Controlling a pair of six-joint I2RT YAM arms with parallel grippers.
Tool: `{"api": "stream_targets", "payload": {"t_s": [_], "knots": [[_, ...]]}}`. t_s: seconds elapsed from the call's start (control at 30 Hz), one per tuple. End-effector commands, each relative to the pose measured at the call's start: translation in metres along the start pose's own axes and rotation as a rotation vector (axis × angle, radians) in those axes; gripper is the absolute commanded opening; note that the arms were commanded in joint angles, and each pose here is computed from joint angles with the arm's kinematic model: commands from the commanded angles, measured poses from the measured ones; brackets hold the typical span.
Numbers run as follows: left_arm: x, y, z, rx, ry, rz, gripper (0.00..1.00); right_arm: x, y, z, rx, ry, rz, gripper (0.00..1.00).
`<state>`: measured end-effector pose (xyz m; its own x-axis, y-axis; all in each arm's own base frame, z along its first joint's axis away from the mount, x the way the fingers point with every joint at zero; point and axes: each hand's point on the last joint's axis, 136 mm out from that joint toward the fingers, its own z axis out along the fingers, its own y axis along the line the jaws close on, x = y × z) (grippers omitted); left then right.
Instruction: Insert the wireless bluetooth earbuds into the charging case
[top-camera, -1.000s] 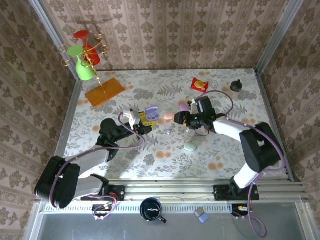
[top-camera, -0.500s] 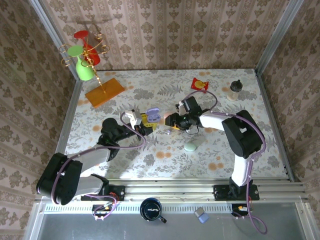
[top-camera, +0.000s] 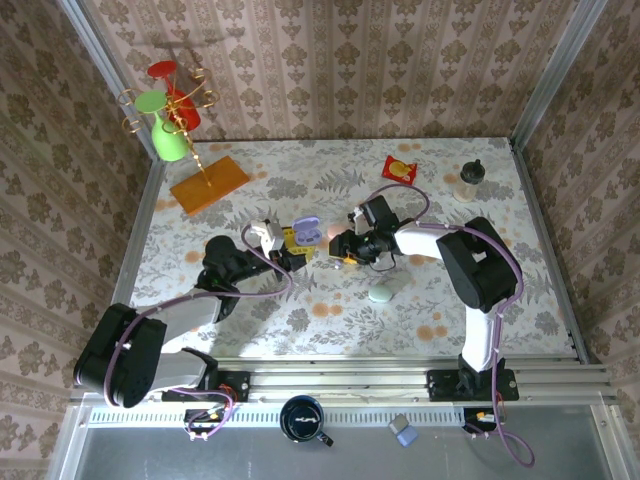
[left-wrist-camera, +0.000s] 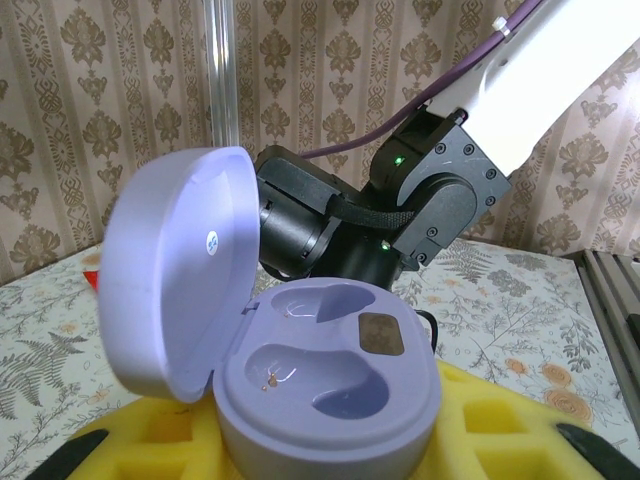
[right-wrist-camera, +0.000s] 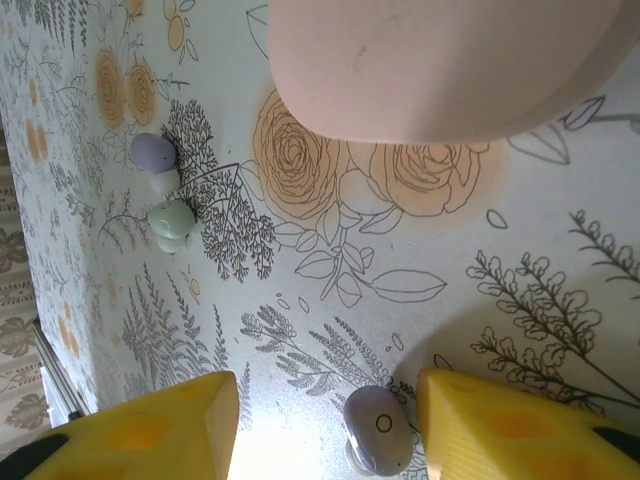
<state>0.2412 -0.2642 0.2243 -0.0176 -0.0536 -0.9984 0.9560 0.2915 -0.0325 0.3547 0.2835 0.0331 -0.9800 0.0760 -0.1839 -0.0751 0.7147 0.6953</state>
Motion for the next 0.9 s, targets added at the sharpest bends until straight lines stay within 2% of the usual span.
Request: {"api": "stream_targets", "payload": {"t_s": [0.0, 0.5, 0.67, 0.87], "knots": [[-0.012, -0.003, 0.003, 0.031, -0.035, 0.020, 0.28, 0.013, 0.005, 0.000, -0.037, 0.040, -0.003, 0.48], [-0.017, -0.009, 0.005, 0.047, -0.043, 0.025, 0.28, 0.018, 0.002, 0.002, -0.048, 0.042, 0.014, 0.35], [-0.019, -0.010, 0.004, 0.047, -0.043, 0.033, 0.28, 0.021, -0.004, 0.006, -0.039, 0.052, 0.023, 0.27], [-0.019, -0.011, 0.004, 0.049, -0.042, 0.034, 0.28, 0.022, -0.008, 0.009, -0.028, 0.060, 0.030, 0.27]]}}
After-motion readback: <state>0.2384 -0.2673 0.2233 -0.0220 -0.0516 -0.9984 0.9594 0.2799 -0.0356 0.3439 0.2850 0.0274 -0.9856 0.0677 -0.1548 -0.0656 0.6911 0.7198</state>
